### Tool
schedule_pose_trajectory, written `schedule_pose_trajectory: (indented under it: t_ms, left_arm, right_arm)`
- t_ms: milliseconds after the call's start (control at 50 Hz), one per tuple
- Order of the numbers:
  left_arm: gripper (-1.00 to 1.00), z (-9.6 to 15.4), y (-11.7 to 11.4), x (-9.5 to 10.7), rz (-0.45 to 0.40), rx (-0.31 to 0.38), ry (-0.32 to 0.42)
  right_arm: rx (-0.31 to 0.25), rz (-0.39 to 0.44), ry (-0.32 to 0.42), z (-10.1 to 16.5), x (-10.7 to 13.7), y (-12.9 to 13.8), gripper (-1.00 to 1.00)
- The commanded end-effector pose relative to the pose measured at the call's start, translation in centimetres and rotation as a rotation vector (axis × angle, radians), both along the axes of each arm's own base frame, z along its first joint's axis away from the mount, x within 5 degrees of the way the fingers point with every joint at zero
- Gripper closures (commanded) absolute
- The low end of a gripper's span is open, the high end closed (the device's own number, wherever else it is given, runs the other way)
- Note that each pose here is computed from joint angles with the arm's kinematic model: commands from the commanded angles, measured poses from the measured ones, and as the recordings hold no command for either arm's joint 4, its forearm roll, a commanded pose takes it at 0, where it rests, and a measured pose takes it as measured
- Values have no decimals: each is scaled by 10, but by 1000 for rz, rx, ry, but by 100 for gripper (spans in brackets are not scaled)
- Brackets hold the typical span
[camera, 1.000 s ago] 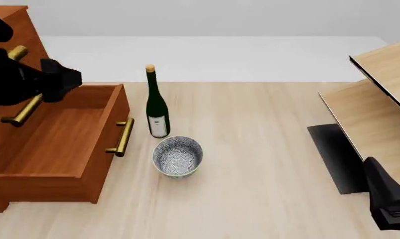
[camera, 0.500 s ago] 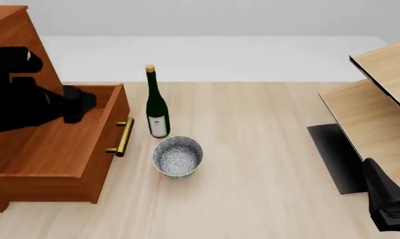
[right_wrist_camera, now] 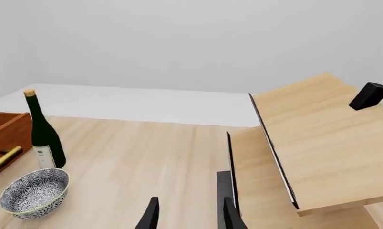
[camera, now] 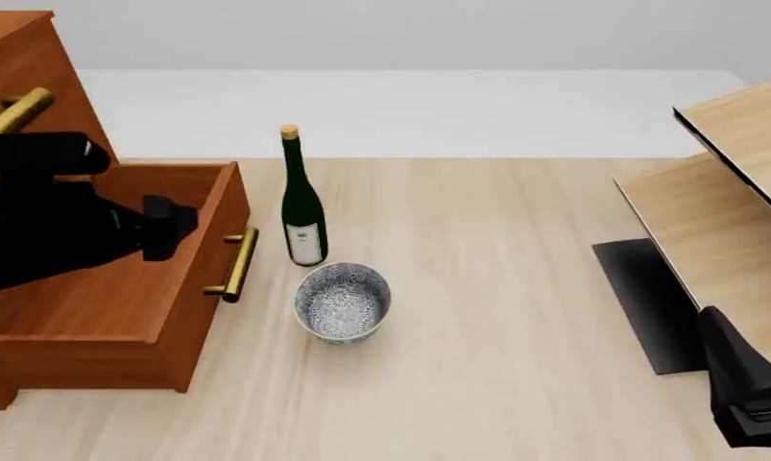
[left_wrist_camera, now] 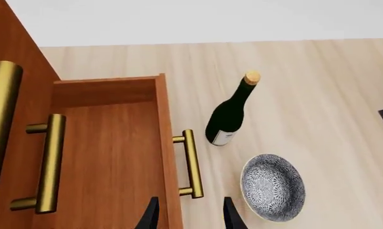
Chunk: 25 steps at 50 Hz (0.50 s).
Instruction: Put the wine bottle in the bottom drawer of the cabinet.
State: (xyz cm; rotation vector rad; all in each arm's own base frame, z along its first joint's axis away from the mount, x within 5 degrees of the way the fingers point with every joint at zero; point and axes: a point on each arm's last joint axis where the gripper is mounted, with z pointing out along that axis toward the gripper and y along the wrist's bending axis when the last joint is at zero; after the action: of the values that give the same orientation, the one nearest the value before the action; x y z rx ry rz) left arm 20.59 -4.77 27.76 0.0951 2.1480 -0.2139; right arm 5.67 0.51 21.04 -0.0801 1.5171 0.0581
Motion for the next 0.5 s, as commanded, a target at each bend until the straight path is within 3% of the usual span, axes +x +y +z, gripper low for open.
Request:
schedule_pose_trajectory:
  t_ms: [20,500]
  left_arm:
    - [-100,-13,1,3,9,-4,7]
    - [-100,-36,-3,6,6,-10,41]
  right_arm:
    - [-2,0,2,0,0,0,-100]
    - [-2,0,6,-1,0,0,-100]
